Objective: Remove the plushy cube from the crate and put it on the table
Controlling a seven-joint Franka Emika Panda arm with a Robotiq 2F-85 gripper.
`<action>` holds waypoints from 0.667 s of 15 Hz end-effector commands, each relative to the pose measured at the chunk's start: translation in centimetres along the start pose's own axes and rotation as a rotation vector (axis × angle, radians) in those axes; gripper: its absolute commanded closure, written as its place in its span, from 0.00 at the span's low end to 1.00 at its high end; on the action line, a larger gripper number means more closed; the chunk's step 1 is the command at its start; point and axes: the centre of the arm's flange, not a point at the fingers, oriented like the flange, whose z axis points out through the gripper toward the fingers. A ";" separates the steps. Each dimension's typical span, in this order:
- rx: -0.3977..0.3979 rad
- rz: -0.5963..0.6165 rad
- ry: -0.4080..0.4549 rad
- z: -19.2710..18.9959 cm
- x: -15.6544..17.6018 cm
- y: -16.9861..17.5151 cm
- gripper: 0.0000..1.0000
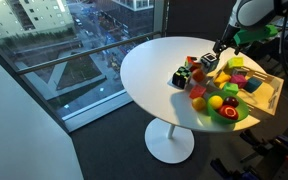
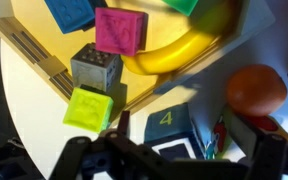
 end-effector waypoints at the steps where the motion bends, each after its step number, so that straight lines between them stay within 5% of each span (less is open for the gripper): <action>1: -0.005 -0.111 -0.055 -3.2 -3.4 2.0 0.00; 10: -0.018 -0.311 -0.210 -7.5 -8.6 5.1 0.00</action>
